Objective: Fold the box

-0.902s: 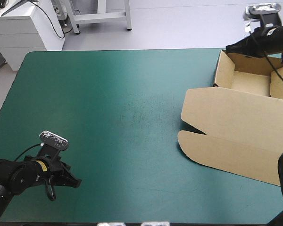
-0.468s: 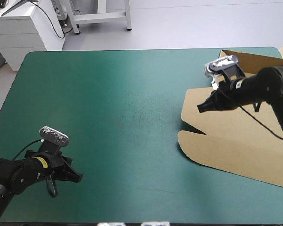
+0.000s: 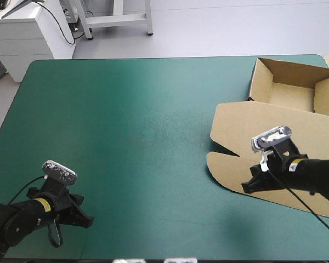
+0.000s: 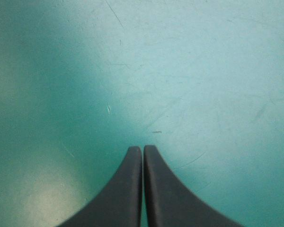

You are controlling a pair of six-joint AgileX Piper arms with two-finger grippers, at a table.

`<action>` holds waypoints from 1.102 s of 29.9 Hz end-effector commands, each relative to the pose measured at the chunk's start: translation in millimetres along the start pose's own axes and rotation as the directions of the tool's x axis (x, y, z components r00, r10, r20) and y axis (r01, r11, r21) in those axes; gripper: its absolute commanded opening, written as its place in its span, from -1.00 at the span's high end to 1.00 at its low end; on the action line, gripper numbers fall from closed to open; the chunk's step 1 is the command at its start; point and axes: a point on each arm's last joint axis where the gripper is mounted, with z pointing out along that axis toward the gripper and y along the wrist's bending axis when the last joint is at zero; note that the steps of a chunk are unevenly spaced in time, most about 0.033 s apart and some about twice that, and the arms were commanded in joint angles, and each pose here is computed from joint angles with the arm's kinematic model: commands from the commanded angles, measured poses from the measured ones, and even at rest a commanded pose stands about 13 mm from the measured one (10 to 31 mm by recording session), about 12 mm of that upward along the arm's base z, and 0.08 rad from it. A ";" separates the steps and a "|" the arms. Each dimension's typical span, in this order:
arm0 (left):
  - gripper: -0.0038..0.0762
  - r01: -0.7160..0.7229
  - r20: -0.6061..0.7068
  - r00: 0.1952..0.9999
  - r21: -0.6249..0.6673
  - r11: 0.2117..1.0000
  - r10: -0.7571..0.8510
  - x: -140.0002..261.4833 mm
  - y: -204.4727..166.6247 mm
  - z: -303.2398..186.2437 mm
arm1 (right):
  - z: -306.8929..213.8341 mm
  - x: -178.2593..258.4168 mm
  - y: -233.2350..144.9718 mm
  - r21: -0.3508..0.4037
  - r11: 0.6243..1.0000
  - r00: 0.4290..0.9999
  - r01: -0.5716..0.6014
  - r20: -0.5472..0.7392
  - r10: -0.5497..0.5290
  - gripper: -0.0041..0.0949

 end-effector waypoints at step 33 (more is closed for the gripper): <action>0.92 -0.019 0.254 0.967 -0.030 0.999 0.026 42.0 -7.9 -28.5 | -24.1 118.3 26.0 0.107 0.994 0.893 0.036 0.442 -0.080 0.93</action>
